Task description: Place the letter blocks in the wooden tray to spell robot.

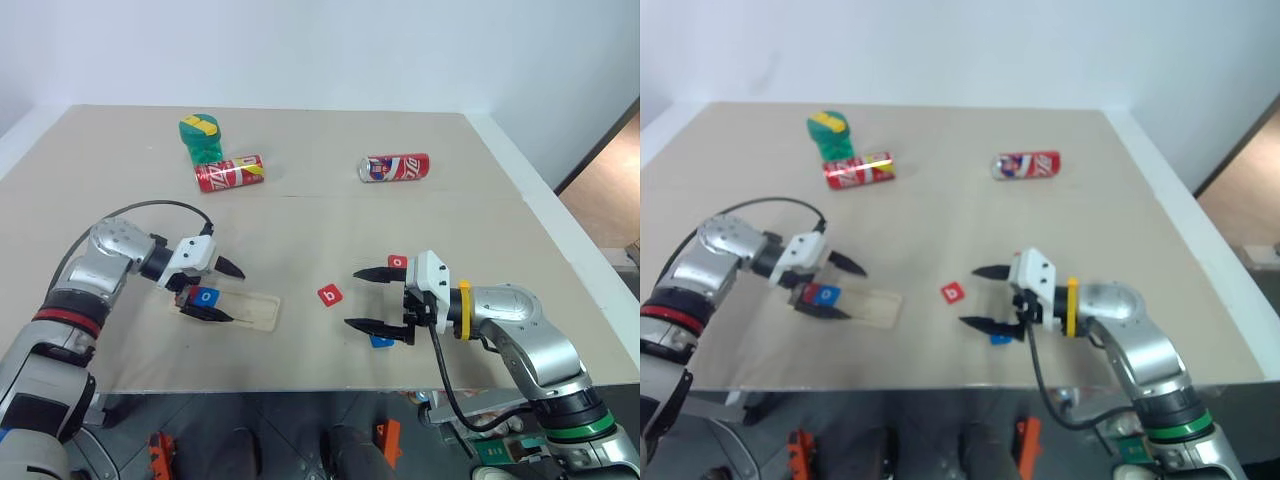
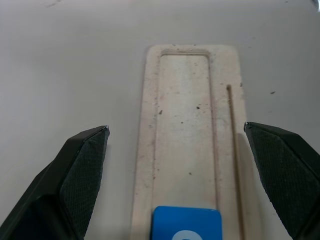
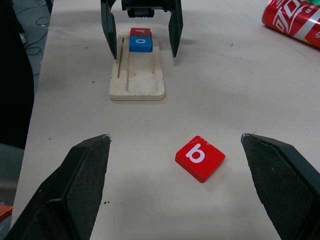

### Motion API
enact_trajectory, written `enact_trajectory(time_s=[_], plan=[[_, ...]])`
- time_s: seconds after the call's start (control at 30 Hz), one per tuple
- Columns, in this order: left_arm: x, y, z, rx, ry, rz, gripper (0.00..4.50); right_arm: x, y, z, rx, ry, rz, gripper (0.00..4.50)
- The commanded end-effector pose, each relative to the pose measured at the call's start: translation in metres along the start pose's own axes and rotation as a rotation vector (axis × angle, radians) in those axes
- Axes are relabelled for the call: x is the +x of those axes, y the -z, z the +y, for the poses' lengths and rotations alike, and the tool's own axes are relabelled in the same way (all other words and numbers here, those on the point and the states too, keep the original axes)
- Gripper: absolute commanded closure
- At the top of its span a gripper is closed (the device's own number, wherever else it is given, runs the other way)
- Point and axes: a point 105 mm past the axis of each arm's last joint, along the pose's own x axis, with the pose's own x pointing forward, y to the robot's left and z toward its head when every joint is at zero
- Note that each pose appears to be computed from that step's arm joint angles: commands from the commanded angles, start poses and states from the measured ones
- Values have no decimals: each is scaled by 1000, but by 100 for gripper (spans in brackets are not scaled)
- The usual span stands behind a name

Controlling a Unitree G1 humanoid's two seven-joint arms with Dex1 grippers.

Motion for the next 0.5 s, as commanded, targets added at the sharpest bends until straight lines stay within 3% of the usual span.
enact_trajectory(time_s=[0.03, 0.33, 0.5], plan=[[-8, -14, 3, 35, 1, -17, 0, -1, -4, -1, -24, 7, -13, 16], [-1, 0, -8, 25, 59, 48, 0, 2, -7, -2, -15, 15, -38, 16], [-1, 9, -6, 25, 62, 87, 0, 5, -26, -7, -10, 25, -146, 16]])
